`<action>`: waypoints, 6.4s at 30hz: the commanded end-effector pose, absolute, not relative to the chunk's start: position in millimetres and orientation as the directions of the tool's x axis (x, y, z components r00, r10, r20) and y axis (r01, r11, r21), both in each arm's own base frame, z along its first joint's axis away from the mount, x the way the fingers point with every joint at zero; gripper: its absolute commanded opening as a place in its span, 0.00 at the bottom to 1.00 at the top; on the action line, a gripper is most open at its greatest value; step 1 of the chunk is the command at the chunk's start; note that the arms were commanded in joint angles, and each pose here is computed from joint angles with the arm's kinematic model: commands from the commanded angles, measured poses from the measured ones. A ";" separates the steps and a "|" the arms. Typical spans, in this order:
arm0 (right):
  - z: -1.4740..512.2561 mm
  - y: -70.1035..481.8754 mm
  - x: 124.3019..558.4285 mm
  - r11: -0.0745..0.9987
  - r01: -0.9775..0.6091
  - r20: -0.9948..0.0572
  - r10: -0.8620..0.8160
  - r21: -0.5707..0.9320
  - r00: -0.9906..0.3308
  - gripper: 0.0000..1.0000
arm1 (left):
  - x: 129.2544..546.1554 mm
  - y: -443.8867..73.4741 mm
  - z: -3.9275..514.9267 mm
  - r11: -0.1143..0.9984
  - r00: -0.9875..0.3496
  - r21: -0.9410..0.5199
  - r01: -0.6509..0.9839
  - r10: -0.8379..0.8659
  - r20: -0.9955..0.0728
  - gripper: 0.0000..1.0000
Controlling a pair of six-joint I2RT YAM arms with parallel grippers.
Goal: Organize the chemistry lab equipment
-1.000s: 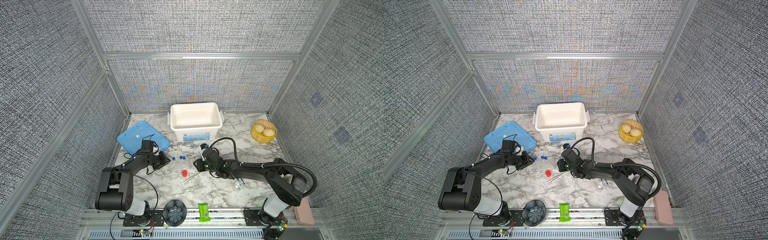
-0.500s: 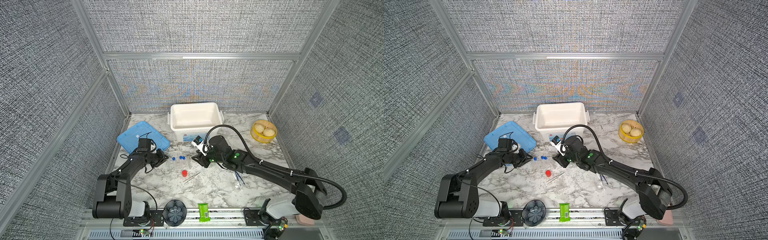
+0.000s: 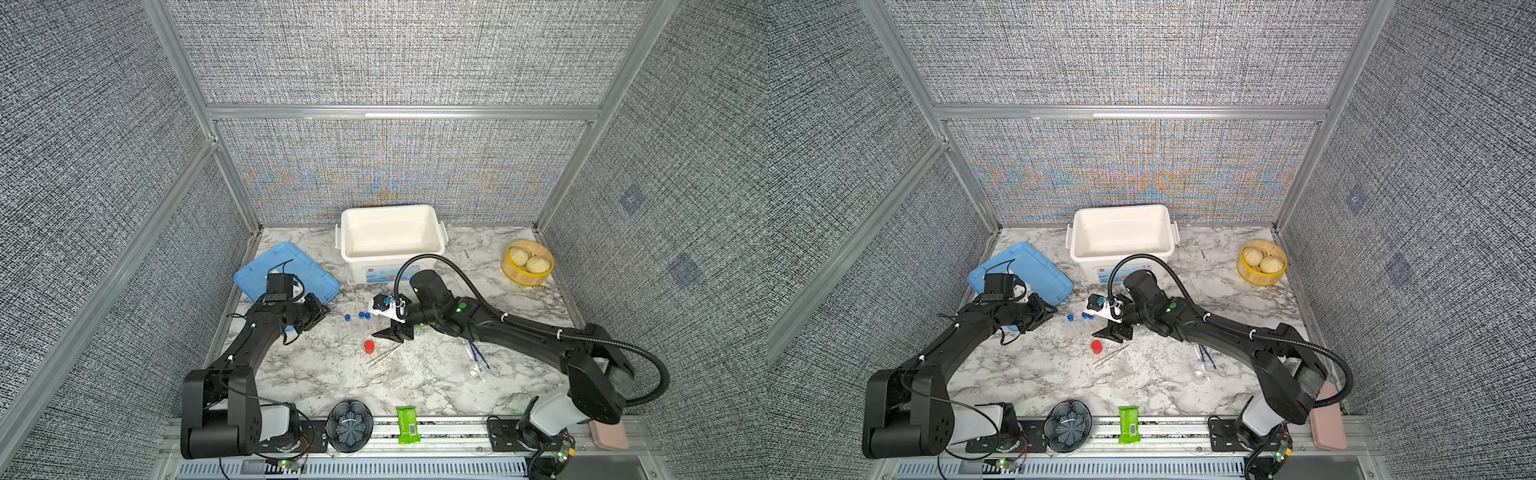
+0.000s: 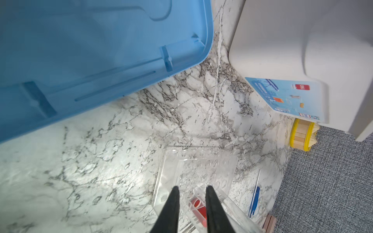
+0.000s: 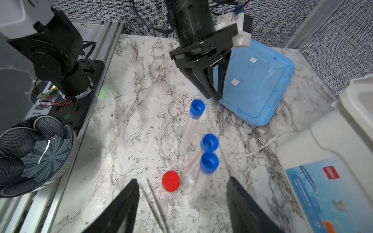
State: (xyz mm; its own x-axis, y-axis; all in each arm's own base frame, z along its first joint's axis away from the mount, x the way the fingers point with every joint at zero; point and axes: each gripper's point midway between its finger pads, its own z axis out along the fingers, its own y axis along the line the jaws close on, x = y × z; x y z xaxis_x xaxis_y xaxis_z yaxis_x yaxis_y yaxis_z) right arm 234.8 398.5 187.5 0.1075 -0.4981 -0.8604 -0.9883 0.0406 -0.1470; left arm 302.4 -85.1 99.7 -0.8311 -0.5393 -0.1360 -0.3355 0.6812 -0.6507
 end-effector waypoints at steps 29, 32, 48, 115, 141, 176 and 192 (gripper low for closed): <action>178.6 404.3 273.9 0.187 -0.980 -0.889 -0.457 -0.075 -0.019 0.20 | 293.8 -78.0 98.8 0.676 -0.822 -0.635 -0.374 -0.558 -0.110 0.26; 180.3 402.0 274.3 0.193 -0.979 -0.895 -0.445 -0.068 -0.025 0.19 | 293.9 -78.0 99.0 0.675 -0.821 -0.636 -0.374 -0.560 -0.111 0.26; 177.9 416.7 263.2 0.060 -0.997 -0.911 -0.412 -0.052 0.023 0.39 | 294.9 -78.9 99.0 0.669 -0.820 -0.643 -0.373 -0.562 -0.109 0.26; 182.6 379.8 249.9 0.060 -0.996 -0.929 -0.368 -0.073 0.046 0.30 | 297.4 -82.7 93.5 0.663 -0.832 -0.650 -0.371 -0.548 -0.085 0.25; 215.8 407.2 244.3 -0.076 -0.995 -0.918 -0.387 -0.060 0.085 0.44 | 295.6 -85.4 99.8 0.654 -0.835 -0.664 -0.363 -0.545 -0.080 0.26; 179.1 426.1 245.1 -0.081 -0.979 -0.750 -0.633 -0.184 0.194 0.19 | 290.5 -88.8 89.1 0.647 -0.844 -0.669 -0.365 -0.533 -0.055 0.25; 170.9 428.7 247.9 -0.081 -0.983 -0.736 -0.653 -0.166 0.178 0.19 | 290.5 -89.1 91.5 0.647 -0.845 -0.673 -0.358 -0.532 -0.062 0.25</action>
